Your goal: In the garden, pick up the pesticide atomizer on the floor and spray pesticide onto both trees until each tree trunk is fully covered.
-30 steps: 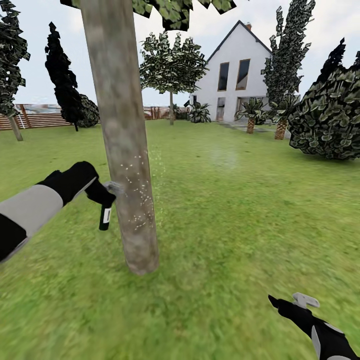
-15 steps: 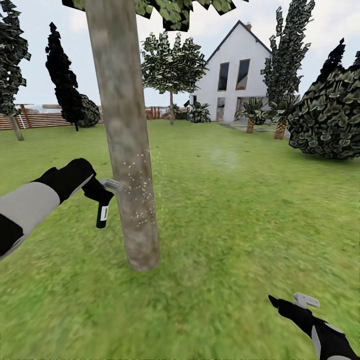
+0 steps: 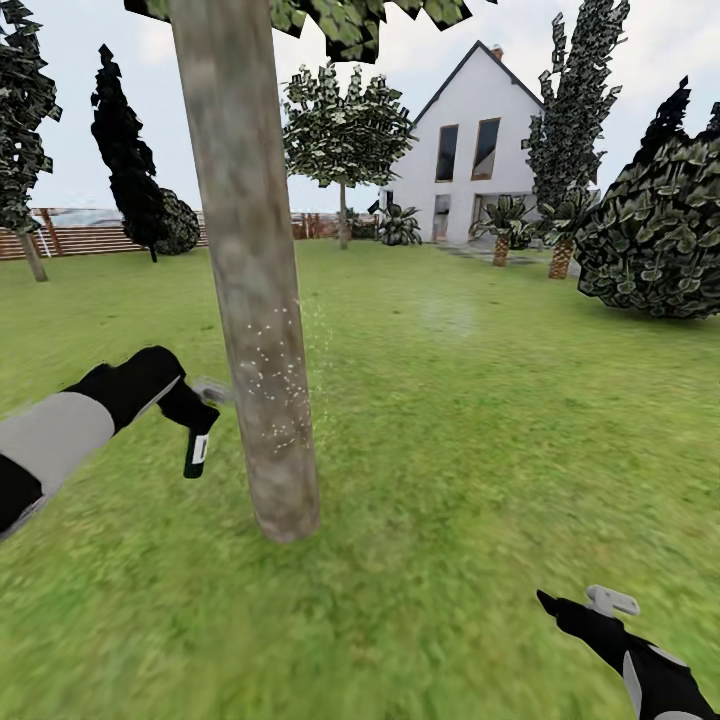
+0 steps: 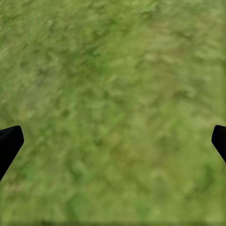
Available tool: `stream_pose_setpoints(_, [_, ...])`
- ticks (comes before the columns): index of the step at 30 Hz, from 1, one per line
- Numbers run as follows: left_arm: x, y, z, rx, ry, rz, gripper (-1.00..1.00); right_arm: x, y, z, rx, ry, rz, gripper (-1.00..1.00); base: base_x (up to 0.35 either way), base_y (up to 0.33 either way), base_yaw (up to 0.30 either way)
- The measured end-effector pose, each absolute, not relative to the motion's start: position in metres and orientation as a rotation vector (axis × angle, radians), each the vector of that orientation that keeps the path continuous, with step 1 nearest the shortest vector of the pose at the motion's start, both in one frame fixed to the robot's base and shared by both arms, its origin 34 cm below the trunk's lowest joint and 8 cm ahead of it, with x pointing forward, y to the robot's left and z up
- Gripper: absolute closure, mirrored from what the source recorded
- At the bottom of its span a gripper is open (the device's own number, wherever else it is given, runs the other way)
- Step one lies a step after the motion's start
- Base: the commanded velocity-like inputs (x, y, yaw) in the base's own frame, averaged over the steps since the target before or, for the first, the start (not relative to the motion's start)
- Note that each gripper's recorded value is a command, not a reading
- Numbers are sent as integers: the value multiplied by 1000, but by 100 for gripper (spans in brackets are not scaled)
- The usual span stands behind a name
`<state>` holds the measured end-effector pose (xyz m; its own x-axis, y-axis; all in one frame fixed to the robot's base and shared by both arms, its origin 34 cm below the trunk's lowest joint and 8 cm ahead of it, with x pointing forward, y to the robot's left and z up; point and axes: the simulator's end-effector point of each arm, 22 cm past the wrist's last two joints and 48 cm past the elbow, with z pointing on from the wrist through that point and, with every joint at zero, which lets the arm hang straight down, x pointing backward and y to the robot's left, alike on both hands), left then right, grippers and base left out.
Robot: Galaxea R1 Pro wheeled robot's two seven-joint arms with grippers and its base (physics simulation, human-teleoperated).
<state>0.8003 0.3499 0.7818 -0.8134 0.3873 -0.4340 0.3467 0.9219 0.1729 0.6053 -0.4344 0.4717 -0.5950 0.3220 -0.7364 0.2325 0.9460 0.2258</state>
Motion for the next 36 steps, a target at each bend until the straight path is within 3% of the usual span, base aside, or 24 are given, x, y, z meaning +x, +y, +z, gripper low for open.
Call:
stream_pose_setpoints(24, [810,314,714,494,2481,77,100,605,-435,472,389,2232,132,-100,-3,2,0])
stream_pose_setpoints(36, [810,317,713,490,2486,82,100,605,-435,472,390,2231,133,-100,-225,182,-101])
